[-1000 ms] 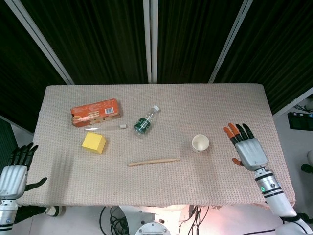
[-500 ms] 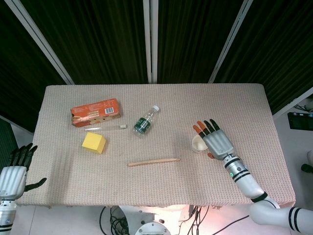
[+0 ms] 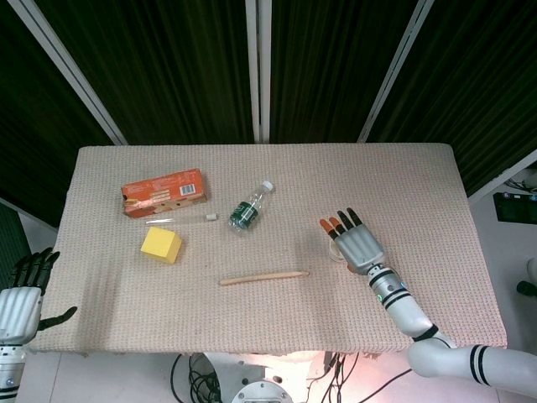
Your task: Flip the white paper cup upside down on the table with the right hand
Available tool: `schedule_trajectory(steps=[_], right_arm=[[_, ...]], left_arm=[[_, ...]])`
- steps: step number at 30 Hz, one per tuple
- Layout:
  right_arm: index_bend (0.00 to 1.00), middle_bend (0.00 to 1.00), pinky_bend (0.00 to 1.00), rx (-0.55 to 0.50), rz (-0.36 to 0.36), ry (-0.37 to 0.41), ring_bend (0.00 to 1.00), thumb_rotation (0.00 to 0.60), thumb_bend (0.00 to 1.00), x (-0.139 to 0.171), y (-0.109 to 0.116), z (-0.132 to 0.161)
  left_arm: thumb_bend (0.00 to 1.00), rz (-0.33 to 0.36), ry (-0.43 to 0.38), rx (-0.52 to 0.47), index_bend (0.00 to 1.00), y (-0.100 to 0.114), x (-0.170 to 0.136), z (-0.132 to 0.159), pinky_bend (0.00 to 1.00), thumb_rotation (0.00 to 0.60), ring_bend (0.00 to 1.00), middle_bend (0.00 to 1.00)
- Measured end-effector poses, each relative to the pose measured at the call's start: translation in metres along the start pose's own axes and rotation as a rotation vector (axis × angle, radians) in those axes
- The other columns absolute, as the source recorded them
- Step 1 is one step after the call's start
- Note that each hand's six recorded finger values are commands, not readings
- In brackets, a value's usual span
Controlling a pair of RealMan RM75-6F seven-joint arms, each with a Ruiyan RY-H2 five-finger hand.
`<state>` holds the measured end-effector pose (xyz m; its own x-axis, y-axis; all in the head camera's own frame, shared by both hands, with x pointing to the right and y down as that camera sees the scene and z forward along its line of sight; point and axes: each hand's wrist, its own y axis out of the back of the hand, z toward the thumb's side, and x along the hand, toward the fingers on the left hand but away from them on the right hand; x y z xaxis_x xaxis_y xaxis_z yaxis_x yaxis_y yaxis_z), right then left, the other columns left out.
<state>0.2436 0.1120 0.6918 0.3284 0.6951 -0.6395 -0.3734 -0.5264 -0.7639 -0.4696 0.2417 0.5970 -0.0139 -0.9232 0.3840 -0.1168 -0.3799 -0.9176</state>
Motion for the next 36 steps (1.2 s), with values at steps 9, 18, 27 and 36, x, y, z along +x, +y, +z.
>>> schedule_trajectory(steps=[9, 18, 27, 36], right_arm=[[0.25, 0.26, 0.0, 0.015, -0.036, 0.01, 0.0, 0.6, 0.04, -0.006, -0.001, 0.005], [0.4, 0.37, 0.0, 0.02, -0.05, 0.011, 0.04, 0.6, 0.07, -0.007, -0.003, 0.004], [0.49, 0.42, 0.0, -0.016, -0.1, 0.022, 0.06, 0.6, 0.08, -0.003, 0.005, 0.001], [0.51, 0.43, 0.0, -0.315, -0.158, 0.015, 0.09, 0.6, 0.08, 0.005, 0.002, -0.021]], left_arm=[[0.02, -0.001, 0.006, -0.002, 0.01, 0.0, 0.0, -0.002, 0.0, 0.6, 0.0, 0.0], [0.02, -0.01, 0.009, -0.003, 0.01, -0.001, 0.002, -0.003, 0.0, 0.6, 0.0, 0.0], [0.02, -0.016, 0.013, -0.006, 0.01, -0.002, 0.001, -0.004, 0.0, 0.6, 0.0, 0.0], [0.02, -0.031, 0.012, -0.003, 0.01, -0.006, 0.002, -0.005, 0.0, 0.6, 0.0, 0.0]])
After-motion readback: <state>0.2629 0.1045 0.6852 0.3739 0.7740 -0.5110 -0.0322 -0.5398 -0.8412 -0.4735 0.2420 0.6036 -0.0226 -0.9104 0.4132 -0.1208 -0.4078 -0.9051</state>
